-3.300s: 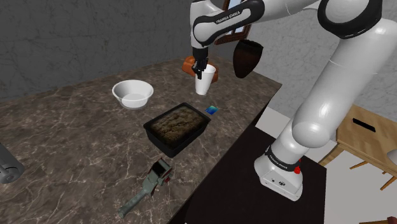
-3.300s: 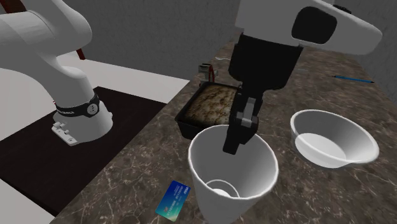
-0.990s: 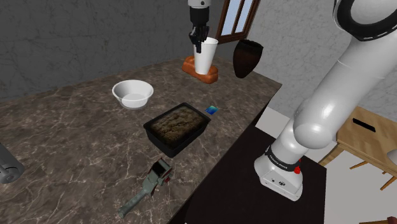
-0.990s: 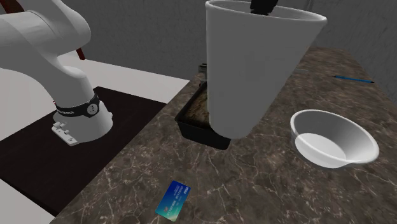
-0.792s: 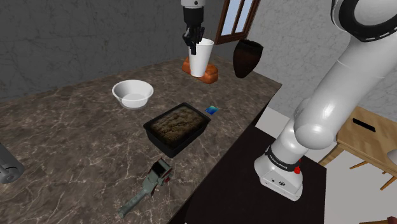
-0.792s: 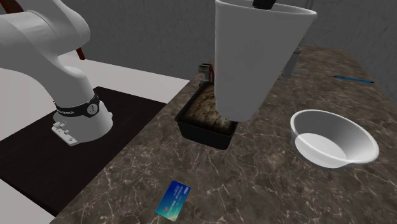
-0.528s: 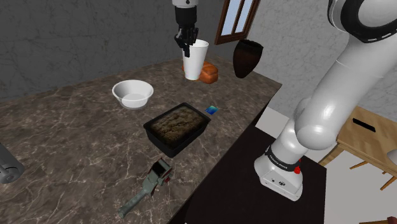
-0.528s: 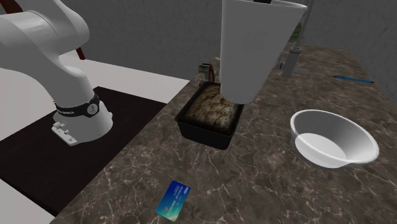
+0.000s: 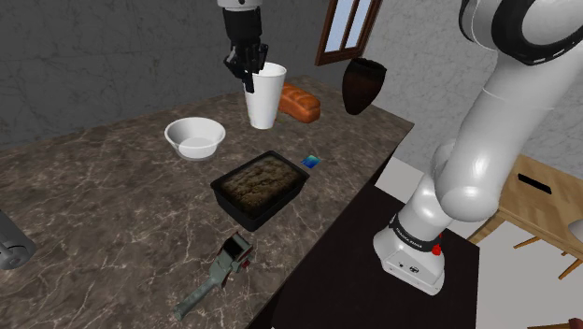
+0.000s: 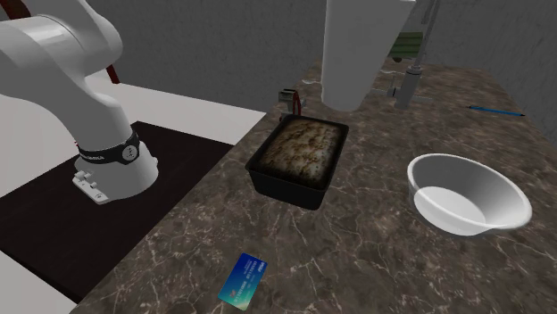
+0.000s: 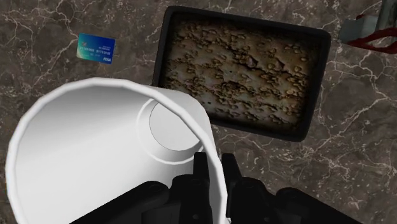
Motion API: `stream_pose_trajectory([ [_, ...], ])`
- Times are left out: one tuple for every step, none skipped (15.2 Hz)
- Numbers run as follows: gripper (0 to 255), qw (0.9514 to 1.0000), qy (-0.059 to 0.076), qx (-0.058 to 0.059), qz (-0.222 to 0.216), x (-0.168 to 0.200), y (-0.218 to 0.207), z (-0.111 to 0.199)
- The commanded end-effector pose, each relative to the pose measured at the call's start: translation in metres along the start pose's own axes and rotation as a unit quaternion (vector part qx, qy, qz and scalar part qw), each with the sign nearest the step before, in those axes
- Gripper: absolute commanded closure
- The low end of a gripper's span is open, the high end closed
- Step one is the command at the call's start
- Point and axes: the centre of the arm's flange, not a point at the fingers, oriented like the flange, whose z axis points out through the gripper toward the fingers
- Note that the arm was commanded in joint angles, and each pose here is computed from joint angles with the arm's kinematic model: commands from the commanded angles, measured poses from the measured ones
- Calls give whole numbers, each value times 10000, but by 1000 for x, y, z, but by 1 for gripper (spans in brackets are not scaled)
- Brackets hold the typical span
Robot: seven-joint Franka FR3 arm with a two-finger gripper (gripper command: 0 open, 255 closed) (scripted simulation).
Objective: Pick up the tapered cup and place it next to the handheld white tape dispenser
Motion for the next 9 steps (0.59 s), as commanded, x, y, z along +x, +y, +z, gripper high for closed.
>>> stream_pose_trajectory([
  [255,10000,1,1,9,0,-28,-4],
  [255,10000,1,1,9,1,-41,-7],
  [255,10000,1,1,9,1,-54,-9],
  [255,10000,1,1,9,1,-67,-11],
  [255,10000,1,1,9,1,-80,-14],
  [255,10000,1,1,9,2,-93,-16],
  [255,10000,1,1,9,2,-106,-18],
  [255,10000,1,1,9,2,-119,-20],
  [255,10000,1,1,9,3,-132,-23],
])
